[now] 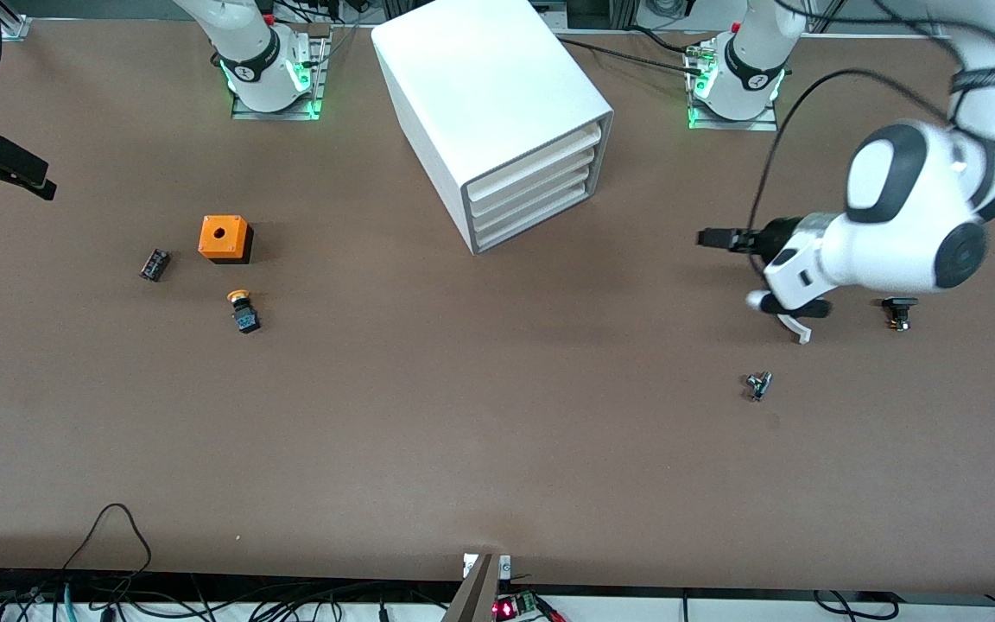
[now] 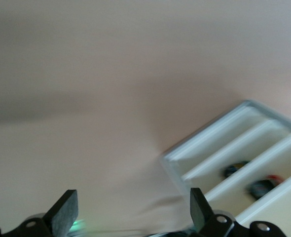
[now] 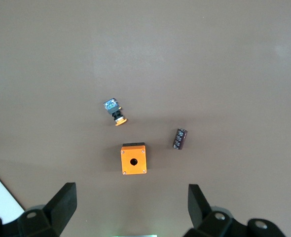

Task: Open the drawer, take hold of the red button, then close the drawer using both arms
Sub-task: 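Reach the left gripper to the white cabinet's drawer front and grasp it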

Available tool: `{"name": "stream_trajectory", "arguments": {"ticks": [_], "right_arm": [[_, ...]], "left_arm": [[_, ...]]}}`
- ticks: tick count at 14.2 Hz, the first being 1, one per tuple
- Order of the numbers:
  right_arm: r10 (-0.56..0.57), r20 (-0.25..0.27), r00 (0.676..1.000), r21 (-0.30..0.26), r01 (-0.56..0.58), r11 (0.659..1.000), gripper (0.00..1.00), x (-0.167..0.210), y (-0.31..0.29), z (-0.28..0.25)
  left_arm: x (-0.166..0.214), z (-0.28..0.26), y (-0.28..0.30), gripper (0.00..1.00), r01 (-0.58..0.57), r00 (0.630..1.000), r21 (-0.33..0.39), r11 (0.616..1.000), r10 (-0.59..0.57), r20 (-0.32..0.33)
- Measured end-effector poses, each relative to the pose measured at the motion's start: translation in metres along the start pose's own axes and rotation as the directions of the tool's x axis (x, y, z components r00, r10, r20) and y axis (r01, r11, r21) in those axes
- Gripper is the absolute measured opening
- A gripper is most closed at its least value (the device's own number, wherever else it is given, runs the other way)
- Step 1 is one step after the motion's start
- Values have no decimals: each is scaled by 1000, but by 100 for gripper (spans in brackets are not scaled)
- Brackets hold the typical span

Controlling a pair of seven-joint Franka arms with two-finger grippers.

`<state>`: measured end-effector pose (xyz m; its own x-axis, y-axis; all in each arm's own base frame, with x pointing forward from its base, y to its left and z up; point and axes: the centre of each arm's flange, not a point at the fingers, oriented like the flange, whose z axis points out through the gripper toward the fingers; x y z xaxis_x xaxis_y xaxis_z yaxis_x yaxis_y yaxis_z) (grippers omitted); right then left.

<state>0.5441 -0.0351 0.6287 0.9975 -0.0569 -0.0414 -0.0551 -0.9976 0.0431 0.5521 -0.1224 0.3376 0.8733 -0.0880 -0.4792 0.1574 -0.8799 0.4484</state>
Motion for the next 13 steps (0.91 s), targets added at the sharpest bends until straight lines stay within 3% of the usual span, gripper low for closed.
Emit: {"name": "stream_trajectory", "arguments": {"ticks": [3, 6, 9, 13], "right_arm": [[0, 0, 1000, 0, 0, 1000, 100, 0, 0, 0], [0, 0, 1000, 0, 0, 1000, 100, 0, 0, 0], [1, 1, 1000, 0, -1, 1000, 100, 0, 1, 0], [4, 2, 1000, 0, -4, 1000, 100, 0, 2, 0]], "left_arm": [[5, 90, -5, 100, -19, 995, -223, 975, 39, 88], [-8, 156, 1, 100, -73, 985, -372, 925, 126, 121], [-24, 209, 18, 100, -98, 976, -439, 893, 174, 135], [-44, 241, 47, 97, -124, 961, -441, 889, 217, 169]]}}
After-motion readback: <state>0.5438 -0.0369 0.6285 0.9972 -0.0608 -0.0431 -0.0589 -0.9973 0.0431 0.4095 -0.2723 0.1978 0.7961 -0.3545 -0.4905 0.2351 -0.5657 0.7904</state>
